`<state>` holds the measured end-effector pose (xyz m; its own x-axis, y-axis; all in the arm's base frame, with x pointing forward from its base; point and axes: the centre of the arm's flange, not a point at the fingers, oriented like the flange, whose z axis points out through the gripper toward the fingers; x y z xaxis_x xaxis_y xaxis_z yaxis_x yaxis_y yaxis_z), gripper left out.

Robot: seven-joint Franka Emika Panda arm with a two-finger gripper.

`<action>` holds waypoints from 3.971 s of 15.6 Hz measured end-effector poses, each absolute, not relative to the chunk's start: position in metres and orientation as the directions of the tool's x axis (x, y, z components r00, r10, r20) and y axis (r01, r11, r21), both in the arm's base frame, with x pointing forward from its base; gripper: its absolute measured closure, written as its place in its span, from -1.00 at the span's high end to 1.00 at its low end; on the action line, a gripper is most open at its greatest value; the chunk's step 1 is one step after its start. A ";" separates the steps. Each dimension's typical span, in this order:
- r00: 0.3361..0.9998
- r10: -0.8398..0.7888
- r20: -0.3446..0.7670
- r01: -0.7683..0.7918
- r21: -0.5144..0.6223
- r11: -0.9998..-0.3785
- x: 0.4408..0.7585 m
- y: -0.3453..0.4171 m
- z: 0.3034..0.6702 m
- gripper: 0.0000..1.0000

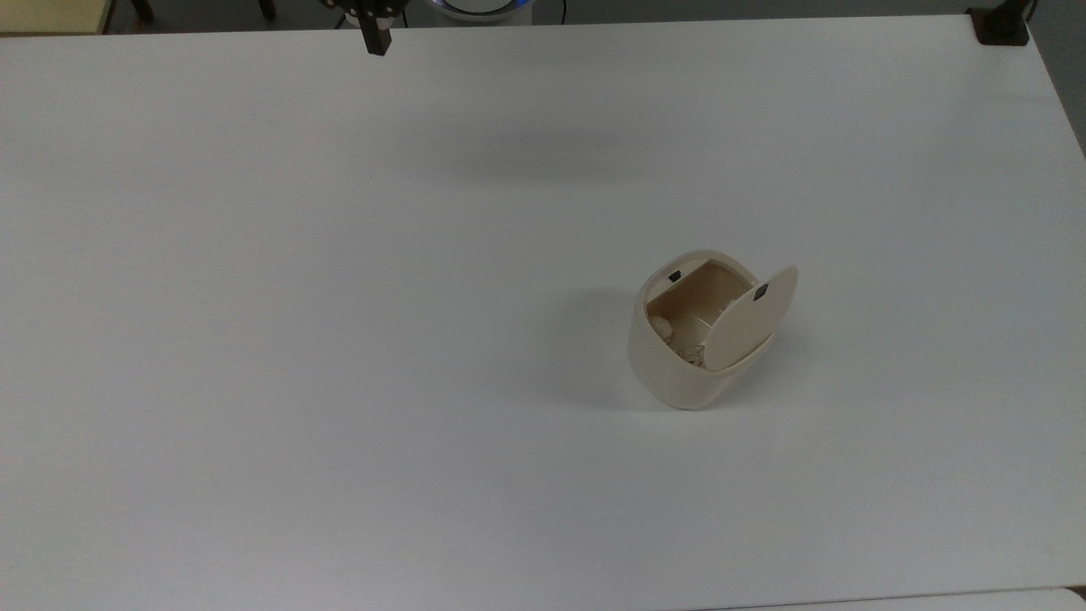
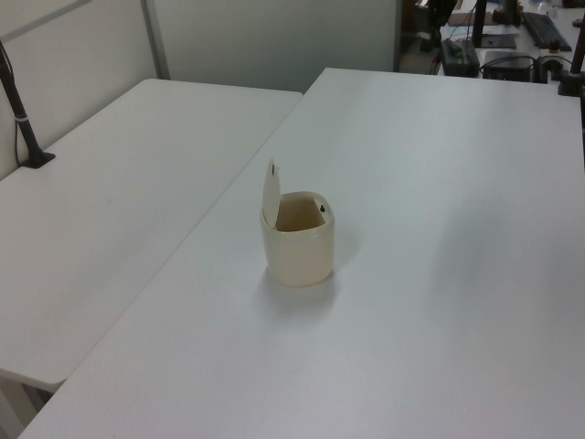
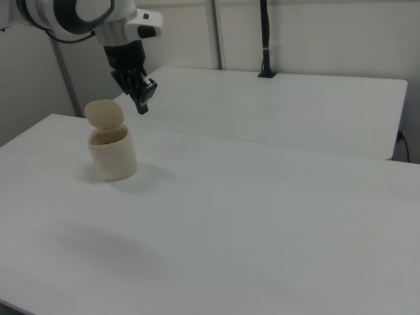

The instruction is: Open the trash bin

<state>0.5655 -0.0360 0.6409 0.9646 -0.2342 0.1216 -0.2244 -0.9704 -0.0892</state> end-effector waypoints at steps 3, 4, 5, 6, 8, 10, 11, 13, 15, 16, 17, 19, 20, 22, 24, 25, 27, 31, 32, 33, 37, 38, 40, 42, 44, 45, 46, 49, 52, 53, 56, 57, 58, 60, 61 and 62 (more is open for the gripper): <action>0.968 -0.223 0.116 -0.214 -0.089 -0.973 0.565 -0.032 0.638 -0.98; 0.970 -0.216 0.113 -0.207 -0.088 -0.974 0.566 -0.028 0.637 -0.98; 0.972 -0.205 0.110 -0.196 -0.088 -0.977 0.566 -0.021 0.635 -0.98; 0.975 -0.195 0.107 -0.186 -0.088 -0.979 0.566 -0.014 0.634 -0.98; 0.979 -0.179 0.096 -0.171 -0.088 -0.981 0.566 0.002 0.629 -0.98; 0.982 -0.165 0.090 -0.157 -0.087 -0.984 0.566 0.013 0.626 -0.98; 0.983 -0.163 0.089 -0.155 -0.087 -0.984 0.566 0.014 0.626 -0.98; 0.983 -0.159 0.088 -0.151 -0.086 -0.985 0.566 0.013 0.625 -0.98; 0.988 -0.127 0.090 -0.119 -0.083 -0.989 0.566 0.013 0.625 -0.98; 0.990 -0.110 0.090 -0.103 -0.081 -0.991 0.566 0.013 0.624 -0.98; 0.991 -0.095 0.090 -0.088 -0.079 -0.993 0.566 0.013 0.623 -0.98; 0.994 -0.066 0.092 -0.060 -0.074 -0.995 0.566 0.010 0.623 -0.98; 0.994 -0.057 0.093 -0.050 -0.073 -0.996 0.566 0.008 0.623 -0.98; 0.994 -0.046 0.095 -0.040 -0.068 -0.997 0.566 0.004 0.623 -0.98; 0.995 -0.034 0.096 -0.029 -0.056 -0.998 0.566 0.002 0.623 -0.98; 0.995 -0.034 0.096 -0.029 -0.054 -0.998 0.566 0.001 0.623 -0.98; 0.995 -0.037 0.096 -0.032 -0.053 -0.998 0.566 -0.001 0.623 -0.96; 0.994 -0.039 0.099 -0.038 -0.010 -0.999 0.565 -0.010 0.624 -0.52; 0.994 -0.038 0.099 -0.039 0.008 -0.999 0.565 -0.012 0.624 -0.32; 0.994 -0.038 0.098 -0.040 0.018 -0.999 0.565 -0.014 0.624 -0.11; 0.995 -0.031 0.092 -0.033 0.025 -0.999 0.564 -0.014 0.623 0.67; 0.996 -0.029 0.089 -0.031 0.026 -0.999 0.564 -0.014 0.623 0.89; 0.996 -0.025 0.089 -0.027 0.026 -0.999 0.563 -0.014 0.624 1.00; 0.996 -0.004 0.090 -0.006 0.028 -1.000 0.563 -0.014 0.624 1.00; 0.996 0.019 0.090 0.017 0.030 -0.999 0.563 -0.016 0.625 1.00; 0.996 0.025 0.089 0.023 0.031 -0.999 0.562 -0.017 0.625 1.00; 0.996 0.030 0.089 0.027 0.031 -0.999 0.562 -0.017 0.626 1.00; 0.996 0.032 0.089 0.029 0.031 -0.999 0.561 -0.018 0.627 1.00; 0.996 0.033 0.089 0.030 0.031 -0.999 0.561 -0.018 0.627 1.00; 0.995 0.033 0.089 0.031 0.031 -0.999 0.561 -0.018 0.627 1.00; 0.995 0.034 0.089 0.032 0.031 -0.999 0.561 -0.018 0.627 1.00; 0.995 0.034 0.089 0.032 0.031 -0.999 0.561 -0.018 0.627 1.00; 0.995 0.034 0.089 0.032 0.031 -0.999 0.561 -0.018 0.627 1.00; 0.995 0.034 0.089 0.032 0.031 -0.999 0.561 -0.018 0.627 1.00; 0.995 0.034 0.089 0.032 0.031 -0.999 0.561 -0.018 0.627 1.00; 0.995 0.034 0.089 0.032 0.031 -0.999 0.561 -0.018 0.627 1.00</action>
